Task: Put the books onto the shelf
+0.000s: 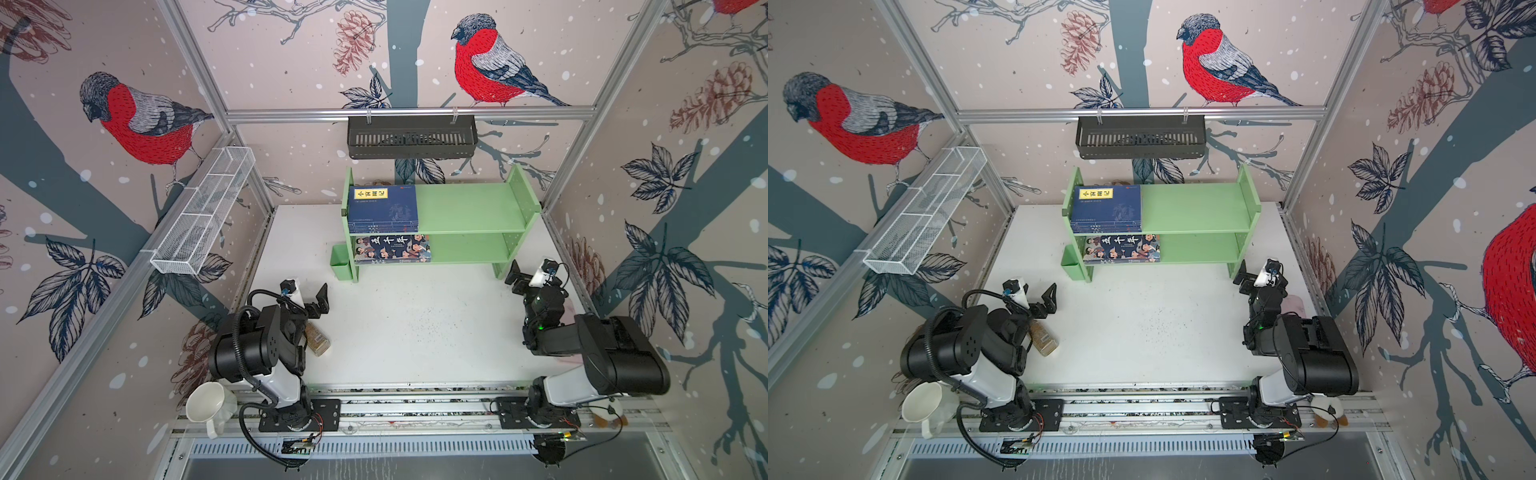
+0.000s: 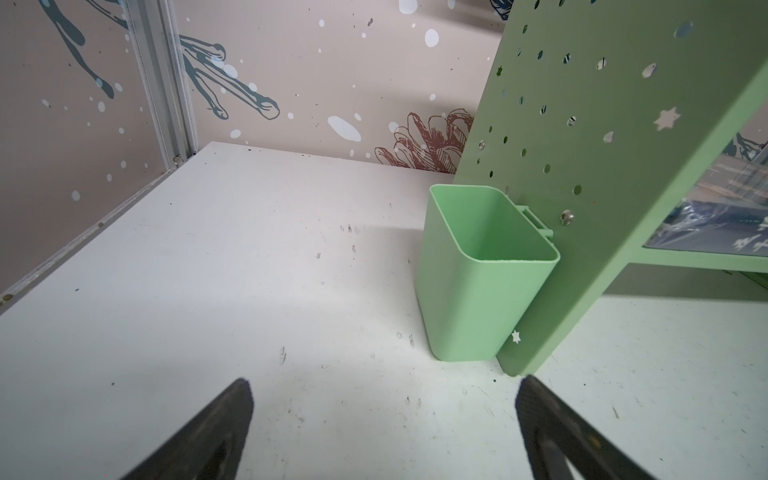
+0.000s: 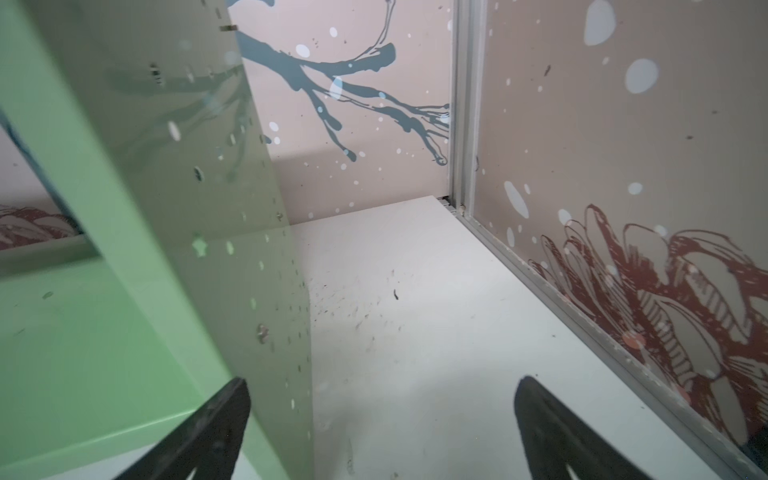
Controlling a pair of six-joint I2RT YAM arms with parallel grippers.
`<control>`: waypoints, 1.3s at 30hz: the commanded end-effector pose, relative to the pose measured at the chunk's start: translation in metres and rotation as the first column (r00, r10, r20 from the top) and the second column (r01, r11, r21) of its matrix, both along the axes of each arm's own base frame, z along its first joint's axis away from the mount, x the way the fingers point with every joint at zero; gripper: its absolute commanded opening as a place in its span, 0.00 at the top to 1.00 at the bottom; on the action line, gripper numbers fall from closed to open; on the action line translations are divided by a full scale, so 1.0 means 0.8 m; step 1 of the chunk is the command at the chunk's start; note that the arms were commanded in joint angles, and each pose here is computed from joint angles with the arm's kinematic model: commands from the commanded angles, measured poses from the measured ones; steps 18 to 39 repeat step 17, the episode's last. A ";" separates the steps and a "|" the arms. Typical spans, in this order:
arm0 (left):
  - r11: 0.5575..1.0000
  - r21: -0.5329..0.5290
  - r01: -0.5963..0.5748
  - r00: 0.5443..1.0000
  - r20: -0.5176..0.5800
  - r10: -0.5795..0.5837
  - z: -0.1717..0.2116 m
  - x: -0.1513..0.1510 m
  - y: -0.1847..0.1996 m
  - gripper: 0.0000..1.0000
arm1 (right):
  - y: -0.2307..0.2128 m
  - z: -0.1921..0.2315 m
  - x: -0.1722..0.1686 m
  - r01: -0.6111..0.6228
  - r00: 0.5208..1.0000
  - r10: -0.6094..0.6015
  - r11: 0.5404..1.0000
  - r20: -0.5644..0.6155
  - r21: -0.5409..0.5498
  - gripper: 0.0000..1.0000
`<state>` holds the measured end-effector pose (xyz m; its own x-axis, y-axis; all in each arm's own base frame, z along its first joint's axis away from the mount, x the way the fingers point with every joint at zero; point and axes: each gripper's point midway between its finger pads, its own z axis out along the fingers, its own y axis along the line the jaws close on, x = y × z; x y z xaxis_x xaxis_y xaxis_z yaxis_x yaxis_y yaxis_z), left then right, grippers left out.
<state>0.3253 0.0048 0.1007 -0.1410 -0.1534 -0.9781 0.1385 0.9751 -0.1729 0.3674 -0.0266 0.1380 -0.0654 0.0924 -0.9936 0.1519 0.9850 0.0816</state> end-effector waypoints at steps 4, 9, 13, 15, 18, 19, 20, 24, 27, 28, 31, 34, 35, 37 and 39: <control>0.998 0.054 -0.014 0.974 0.226 0.001 0.068 0.002 0.002 0.01 | 0.001 -0.016 0.005 0.030 0.997 -0.034 0.998 -0.074 -0.058 0.00; 0.998 0.054 -0.013 0.974 0.226 0.001 0.068 0.002 0.002 0.01 | 0.001 -0.016 0.005 0.030 0.997 -0.034 0.998 -0.072 -0.058 0.00; 0.998 0.055 -0.014 0.974 0.226 0.001 0.068 0.002 0.002 0.01 | 0.000 -0.016 0.006 0.031 0.997 -0.035 0.998 -0.075 -0.058 0.00; 0.998 0.054 -0.013 0.974 0.227 0.001 0.068 0.002 0.002 0.01 | 0.001 -0.016 0.006 0.029 0.997 -0.034 0.998 -0.074 -0.058 0.00; 0.998 0.055 -0.014 0.974 0.227 0.001 0.068 0.002 0.002 0.01 | 0.000 -0.015 0.005 0.031 0.997 -0.035 0.998 -0.070 -0.058 0.00; 0.998 0.055 -0.014 0.974 0.227 0.001 0.068 0.002 0.002 0.01 | 0.000 -0.015 0.005 0.031 0.997 -0.035 0.998 -0.070 -0.058 0.00; 0.998 0.055 -0.014 0.974 0.227 0.001 0.068 0.002 0.002 0.01 | 0.000 -0.015 0.005 0.031 0.997 -0.035 0.998 -0.070 -0.058 0.00; 0.998 0.055 -0.014 0.974 0.227 0.001 0.068 0.002 0.002 0.01 | 0.000 -0.015 0.005 0.031 0.997 -0.035 0.998 -0.070 -0.058 0.00; 0.998 0.055 -0.014 0.974 0.227 0.001 0.068 0.002 0.002 0.01 | 0.000 -0.015 0.005 0.031 0.997 -0.035 0.998 -0.070 -0.058 0.00; 0.998 0.055 -0.014 0.974 0.227 0.001 0.068 0.002 0.002 0.01 | 0.000 -0.015 0.005 0.031 0.997 -0.035 0.998 -0.070 -0.058 0.00; 0.998 0.055 -0.014 0.974 0.227 0.001 0.068 0.002 0.002 0.01 | 0.000 -0.015 0.005 0.031 0.997 -0.035 0.998 -0.070 -0.058 0.00; 0.998 0.055 -0.014 0.974 0.227 0.001 0.068 0.002 0.002 0.01 | 0.000 -0.015 0.005 0.031 0.997 -0.035 0.998 -0.070 -0.058 0.00; 0.998 0.055 -0.014 0.974 0.227 0.001 0.068 0.002 0.002 0.01 | 0.000 -0.015 0.005 0.031 0.997 -0.035 0.998 -0.070 -0.058 0.00; 0.998 0.055 -0.014 0.974 0.227 0.001 0.068 0.002 0.002 0.01 | 0.000 -0.015 0.005 0.031 0.997 -0.035 0.998 -0.070 -0.058 0.00; 0.998 0.055 -0.014 0.974 0.227 0.001 0.068 0.002 0.002 0.01 | 0.000 -0.015 0.005 0.031 0.997 -0.035 0.998 -0.070 -0.058 0.00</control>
